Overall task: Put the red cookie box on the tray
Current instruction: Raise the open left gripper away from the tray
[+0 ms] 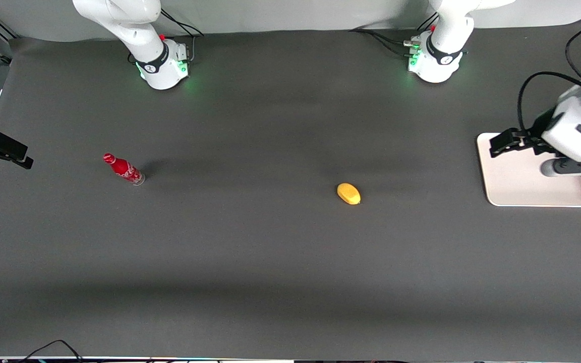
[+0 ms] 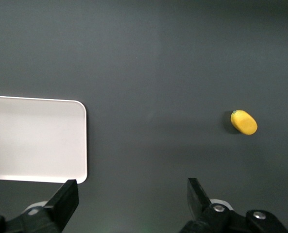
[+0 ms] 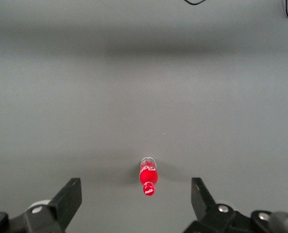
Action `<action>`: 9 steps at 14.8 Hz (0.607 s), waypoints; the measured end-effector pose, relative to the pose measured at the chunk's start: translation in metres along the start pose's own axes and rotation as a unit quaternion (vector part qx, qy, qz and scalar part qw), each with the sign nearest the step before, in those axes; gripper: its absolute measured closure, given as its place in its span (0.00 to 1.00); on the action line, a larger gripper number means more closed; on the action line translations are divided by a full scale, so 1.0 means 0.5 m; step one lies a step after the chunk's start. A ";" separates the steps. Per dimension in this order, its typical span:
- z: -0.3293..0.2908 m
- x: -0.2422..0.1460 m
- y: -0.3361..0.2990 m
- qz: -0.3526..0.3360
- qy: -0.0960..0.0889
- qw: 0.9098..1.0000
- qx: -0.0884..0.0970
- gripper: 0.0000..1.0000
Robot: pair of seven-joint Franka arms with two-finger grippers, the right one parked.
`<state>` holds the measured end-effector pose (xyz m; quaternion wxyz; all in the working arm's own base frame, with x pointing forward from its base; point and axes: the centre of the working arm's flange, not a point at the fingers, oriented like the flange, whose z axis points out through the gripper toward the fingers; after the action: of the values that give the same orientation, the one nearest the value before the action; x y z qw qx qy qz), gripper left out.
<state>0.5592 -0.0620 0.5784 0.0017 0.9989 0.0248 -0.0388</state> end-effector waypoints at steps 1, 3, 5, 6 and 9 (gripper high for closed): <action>0.002 -0.006 0.018 0.006 -0.003 1.000 0.014 0.00; 0.005 -0.012 0.035 0.015 -0.004 0.999 0.031 0.00; 0.004 -0.012 0.030 0.026 -0.002 0.999 0.036 0.00; 0.002 -0.011 0.023 0.033 -0.001 0.999 0.035 0.00; -0.002 -0.002 -0.019 0.037 0.004 0.999 0.028 0.00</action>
<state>0.5578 -0.0528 0.5796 -0.0253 0.9989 -0.0133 -0.0358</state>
